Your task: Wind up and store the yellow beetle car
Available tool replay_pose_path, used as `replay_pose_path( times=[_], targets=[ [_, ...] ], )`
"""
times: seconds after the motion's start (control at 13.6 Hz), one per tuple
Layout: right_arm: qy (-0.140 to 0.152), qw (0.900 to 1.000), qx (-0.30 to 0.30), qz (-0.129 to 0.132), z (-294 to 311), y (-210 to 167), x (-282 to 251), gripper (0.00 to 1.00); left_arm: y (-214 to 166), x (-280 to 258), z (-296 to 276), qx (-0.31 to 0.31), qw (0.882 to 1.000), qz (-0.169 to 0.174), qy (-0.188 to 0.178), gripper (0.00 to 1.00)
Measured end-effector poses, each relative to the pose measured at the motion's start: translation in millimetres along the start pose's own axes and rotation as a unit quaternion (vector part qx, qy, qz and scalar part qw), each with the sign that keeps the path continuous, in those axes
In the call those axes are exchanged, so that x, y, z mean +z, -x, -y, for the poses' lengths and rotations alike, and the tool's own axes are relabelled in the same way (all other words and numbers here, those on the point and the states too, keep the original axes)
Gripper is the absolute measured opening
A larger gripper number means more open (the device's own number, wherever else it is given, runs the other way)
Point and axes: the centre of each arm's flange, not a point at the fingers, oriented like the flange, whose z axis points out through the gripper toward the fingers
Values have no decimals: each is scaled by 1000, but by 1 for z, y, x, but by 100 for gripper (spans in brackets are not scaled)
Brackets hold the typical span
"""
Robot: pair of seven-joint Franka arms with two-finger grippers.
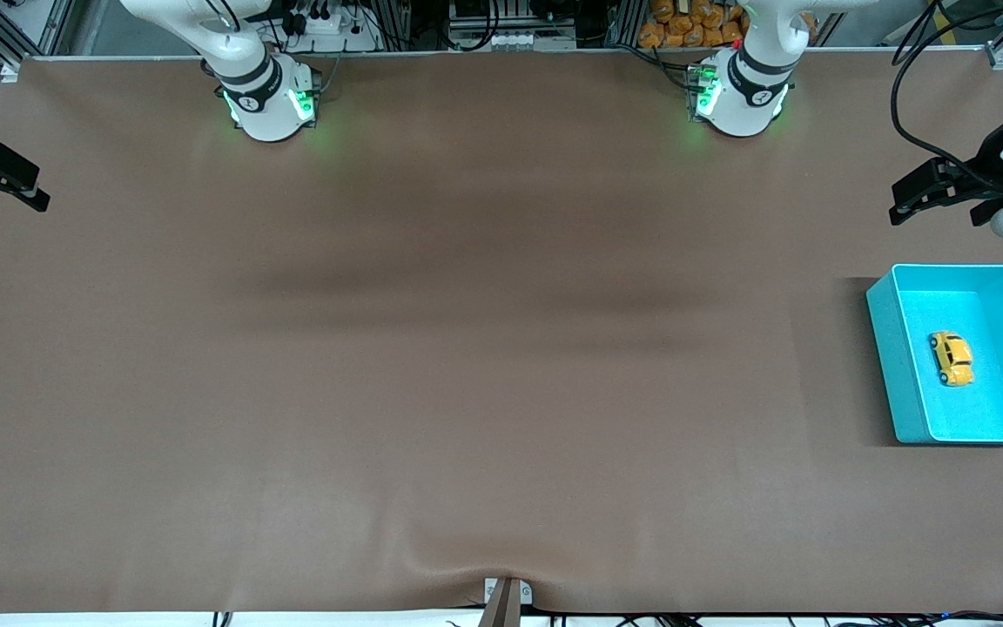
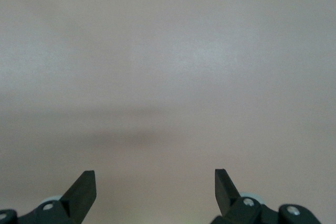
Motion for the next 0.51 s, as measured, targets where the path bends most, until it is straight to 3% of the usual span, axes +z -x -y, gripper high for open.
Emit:
replay_pose_path(
  times=[0.51],
  targets=[
    [-1,1000,-4,8,4,1,2,100,0,0,0,0,1000,1,0,100]
  ],
)
